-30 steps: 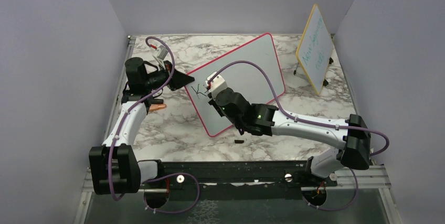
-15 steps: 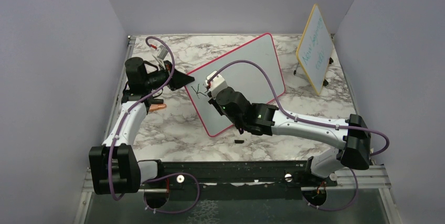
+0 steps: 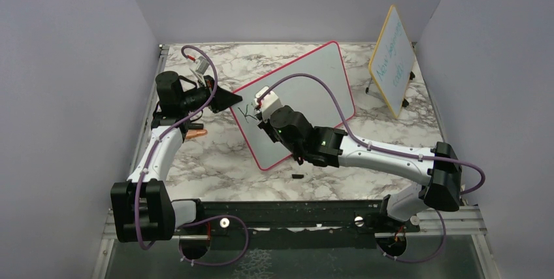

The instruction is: Write a sentence on the whiteboard

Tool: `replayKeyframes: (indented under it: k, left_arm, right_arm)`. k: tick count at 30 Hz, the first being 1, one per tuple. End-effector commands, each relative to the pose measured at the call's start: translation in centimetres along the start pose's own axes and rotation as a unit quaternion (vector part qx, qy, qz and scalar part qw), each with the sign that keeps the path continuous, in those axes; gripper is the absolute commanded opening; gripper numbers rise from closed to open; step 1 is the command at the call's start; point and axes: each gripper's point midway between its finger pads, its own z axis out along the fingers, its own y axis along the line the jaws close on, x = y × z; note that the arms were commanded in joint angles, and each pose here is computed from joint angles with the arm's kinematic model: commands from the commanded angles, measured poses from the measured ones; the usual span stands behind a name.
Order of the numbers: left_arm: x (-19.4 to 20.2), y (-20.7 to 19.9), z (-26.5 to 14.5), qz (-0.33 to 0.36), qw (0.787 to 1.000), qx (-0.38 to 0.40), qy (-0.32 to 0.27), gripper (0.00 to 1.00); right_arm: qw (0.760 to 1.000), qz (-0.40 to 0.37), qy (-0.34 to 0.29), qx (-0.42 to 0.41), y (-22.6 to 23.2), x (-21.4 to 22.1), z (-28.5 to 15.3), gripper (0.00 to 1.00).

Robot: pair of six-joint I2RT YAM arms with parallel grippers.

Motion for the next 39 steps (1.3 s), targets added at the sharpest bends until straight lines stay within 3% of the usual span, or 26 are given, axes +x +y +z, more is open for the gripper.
replayKeyframes:
  k: [1, 39]
  left_arm:
    - [1.3, 1.0, 0.4, 0.007, 1.0, -0.012, 0.017, 0.0]
    - [1.4, 1.1, 0.4, 0.003, 1.0, -0.012, 0.019, 0.0]
  right_arm:
    - [1.0, 0.004, -0.013, -0.018, 0.3, -1.4, -0.1, 0.0]
    - [0.999, -0.018, 0.047, 0.004, -0.7, 2.1, -0.7, 0.0]
